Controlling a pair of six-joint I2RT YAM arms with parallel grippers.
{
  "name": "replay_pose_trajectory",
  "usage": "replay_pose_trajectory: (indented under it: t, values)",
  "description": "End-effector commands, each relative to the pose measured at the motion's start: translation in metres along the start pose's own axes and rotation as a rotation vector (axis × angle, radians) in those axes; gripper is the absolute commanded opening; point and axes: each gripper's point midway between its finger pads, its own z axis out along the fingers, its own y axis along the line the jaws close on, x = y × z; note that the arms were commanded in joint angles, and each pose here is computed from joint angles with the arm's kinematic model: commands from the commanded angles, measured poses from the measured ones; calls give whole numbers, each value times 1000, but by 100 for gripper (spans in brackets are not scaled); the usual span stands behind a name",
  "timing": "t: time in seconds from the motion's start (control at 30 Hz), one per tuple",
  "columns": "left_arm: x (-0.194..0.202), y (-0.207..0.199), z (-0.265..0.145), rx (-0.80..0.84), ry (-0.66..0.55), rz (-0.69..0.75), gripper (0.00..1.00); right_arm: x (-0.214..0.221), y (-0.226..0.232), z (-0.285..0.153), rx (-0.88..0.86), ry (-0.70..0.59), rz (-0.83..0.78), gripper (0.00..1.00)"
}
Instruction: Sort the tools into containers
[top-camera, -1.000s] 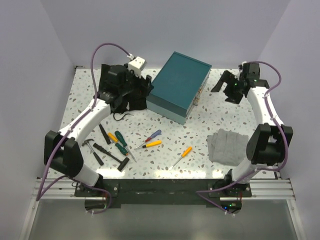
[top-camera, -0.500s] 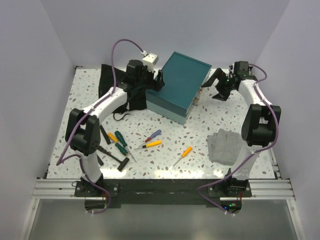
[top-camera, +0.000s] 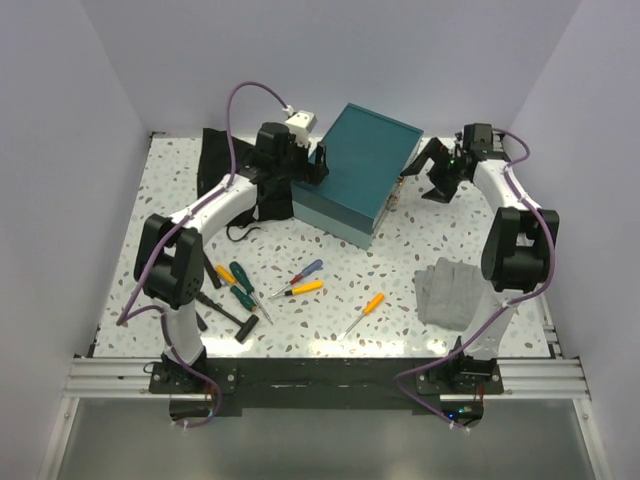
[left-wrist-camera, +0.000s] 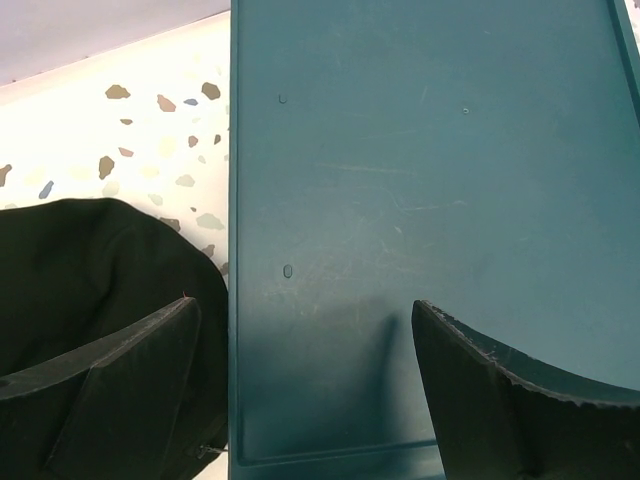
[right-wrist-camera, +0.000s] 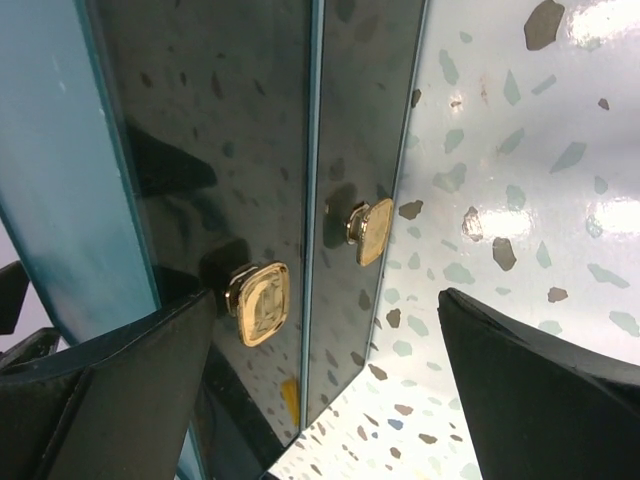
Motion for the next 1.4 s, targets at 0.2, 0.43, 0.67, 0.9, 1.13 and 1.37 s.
replay_pose_trajectory:
  t: [0.2,0.43,0.67,0.9,1.13,1.37]
  values:
    - [-3,-12,5,5,-19,-2,92,16,29,-31,-105,-1,-65,99]
    - [9,-13,8,-13,9,-3,92,23,32,-48,-177,-63,-91,99]
    - [10,-10,7,-25,8,14,92,45,1,-38,-96,-24,-31,98]
    - [13,-9,5,-28,9,20,92,28,8,-31,-113,-69,-22,97]
    - [12,-10,4,-28,7,20,92,14,-26,-20,72,-101,-32,95]
    - [15,-6,4,-46,5,27,93,25,-43,-7,111,-70,29,93]
